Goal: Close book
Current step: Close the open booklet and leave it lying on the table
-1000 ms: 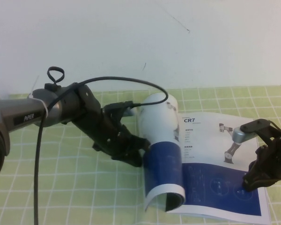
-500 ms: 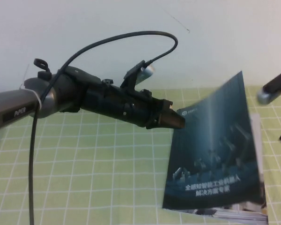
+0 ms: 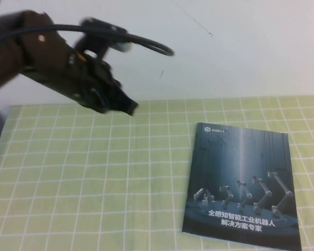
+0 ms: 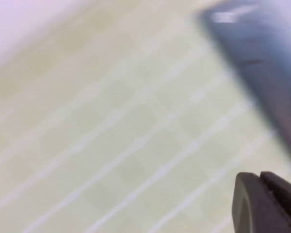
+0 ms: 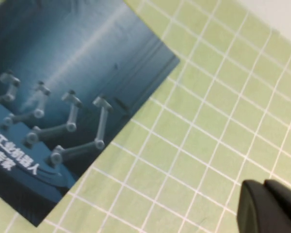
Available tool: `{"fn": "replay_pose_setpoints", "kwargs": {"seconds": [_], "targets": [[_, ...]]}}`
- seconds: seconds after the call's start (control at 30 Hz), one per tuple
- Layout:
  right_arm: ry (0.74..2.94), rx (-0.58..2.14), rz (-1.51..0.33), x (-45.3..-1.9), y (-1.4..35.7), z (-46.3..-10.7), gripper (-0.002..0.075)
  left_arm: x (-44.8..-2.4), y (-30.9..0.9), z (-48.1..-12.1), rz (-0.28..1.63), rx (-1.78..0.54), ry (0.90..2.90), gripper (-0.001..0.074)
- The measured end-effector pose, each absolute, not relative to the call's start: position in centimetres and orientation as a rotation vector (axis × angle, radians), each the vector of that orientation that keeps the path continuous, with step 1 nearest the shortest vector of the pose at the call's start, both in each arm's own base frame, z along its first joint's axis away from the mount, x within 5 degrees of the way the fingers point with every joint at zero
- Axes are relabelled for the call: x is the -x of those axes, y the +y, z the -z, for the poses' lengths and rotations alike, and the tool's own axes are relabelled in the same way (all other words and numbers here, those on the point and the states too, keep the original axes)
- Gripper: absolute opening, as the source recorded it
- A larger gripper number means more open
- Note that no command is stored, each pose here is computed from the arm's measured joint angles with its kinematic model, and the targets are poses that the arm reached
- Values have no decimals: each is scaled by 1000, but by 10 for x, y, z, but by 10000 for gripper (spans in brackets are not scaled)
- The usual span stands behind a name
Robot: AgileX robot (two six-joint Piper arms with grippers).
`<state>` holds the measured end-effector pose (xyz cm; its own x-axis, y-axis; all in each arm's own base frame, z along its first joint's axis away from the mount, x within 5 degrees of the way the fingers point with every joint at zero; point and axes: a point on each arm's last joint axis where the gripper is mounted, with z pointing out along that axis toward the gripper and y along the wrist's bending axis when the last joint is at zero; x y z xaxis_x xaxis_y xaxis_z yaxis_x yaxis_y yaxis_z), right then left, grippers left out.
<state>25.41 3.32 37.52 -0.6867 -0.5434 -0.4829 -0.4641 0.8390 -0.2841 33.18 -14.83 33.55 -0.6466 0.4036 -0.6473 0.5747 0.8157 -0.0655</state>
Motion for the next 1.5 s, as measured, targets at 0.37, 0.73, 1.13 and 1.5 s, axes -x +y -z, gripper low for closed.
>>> {"fn": "replay_pose_setpoints", "kwargs": {"seconds": [0.37, 0.73, 1.13, 1.5], "targets": [[2164, 676, 210, -141, 18, -340, -1, -236, -83, -384, 37, -518, 2131, -4], [1977, 587, 63, -69, 18, -287, -1, -156, -55, -315, 83, -499, 1994, -4], [1898, 558, 5, -39, 17, -254, -1, -124, -46, -268, 121, -488, 1851, -3], [1905, 560, -7, -38, 18, -253, -1, -123, -46, -267, 123, -486, 1845, -3]]}}
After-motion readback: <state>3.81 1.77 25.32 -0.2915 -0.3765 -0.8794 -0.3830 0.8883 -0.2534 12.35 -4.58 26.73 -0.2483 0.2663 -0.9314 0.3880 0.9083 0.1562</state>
